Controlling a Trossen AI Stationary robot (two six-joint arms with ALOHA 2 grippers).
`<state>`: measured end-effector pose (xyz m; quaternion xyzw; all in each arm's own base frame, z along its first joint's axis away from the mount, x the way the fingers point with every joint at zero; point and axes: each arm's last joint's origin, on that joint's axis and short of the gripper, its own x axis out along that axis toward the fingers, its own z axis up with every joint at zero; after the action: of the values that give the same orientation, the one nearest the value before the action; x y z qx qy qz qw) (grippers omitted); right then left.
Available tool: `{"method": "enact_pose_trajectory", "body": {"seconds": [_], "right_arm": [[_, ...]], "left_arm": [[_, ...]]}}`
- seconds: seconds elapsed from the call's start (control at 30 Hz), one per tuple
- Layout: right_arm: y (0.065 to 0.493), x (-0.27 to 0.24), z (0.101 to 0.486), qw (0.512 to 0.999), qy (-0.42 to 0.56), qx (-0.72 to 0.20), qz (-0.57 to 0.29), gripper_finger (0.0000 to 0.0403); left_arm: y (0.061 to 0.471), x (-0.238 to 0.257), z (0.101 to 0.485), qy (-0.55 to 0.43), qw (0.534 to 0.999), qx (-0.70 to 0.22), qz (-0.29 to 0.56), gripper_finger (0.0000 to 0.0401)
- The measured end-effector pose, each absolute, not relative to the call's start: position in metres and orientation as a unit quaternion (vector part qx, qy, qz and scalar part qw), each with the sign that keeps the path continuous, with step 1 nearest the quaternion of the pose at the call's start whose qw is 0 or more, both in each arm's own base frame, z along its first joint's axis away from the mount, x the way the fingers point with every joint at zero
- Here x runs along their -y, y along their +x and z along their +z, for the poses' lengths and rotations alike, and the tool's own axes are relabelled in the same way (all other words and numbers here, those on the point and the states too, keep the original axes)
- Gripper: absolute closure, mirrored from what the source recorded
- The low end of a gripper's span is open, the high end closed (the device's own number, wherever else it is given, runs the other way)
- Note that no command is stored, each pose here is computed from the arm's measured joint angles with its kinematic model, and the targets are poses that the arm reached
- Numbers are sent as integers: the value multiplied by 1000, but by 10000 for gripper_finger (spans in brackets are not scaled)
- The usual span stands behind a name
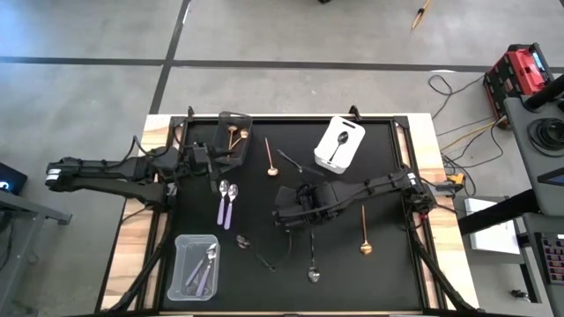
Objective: Sort silverware by color (type)
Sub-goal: Put the black spoon into the white bin
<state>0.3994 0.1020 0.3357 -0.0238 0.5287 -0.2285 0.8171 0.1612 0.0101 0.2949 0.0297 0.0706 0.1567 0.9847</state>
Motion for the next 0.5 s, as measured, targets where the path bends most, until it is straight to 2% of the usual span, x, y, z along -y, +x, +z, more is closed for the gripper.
{"method": "enact_pose_trajectory", "body": {"seconds": [0.33, 0.5], "right_arm": [[392, -110, 327, 808, -41, -543, -225, 376], [381, -106, 321, 799, -37, -544, -255, 376]], "left_arm": [[158, -4, 293, -14, 995, -82, 59, 214], [158, -1, 291, -30, 995, -89, 43, 214]]}}
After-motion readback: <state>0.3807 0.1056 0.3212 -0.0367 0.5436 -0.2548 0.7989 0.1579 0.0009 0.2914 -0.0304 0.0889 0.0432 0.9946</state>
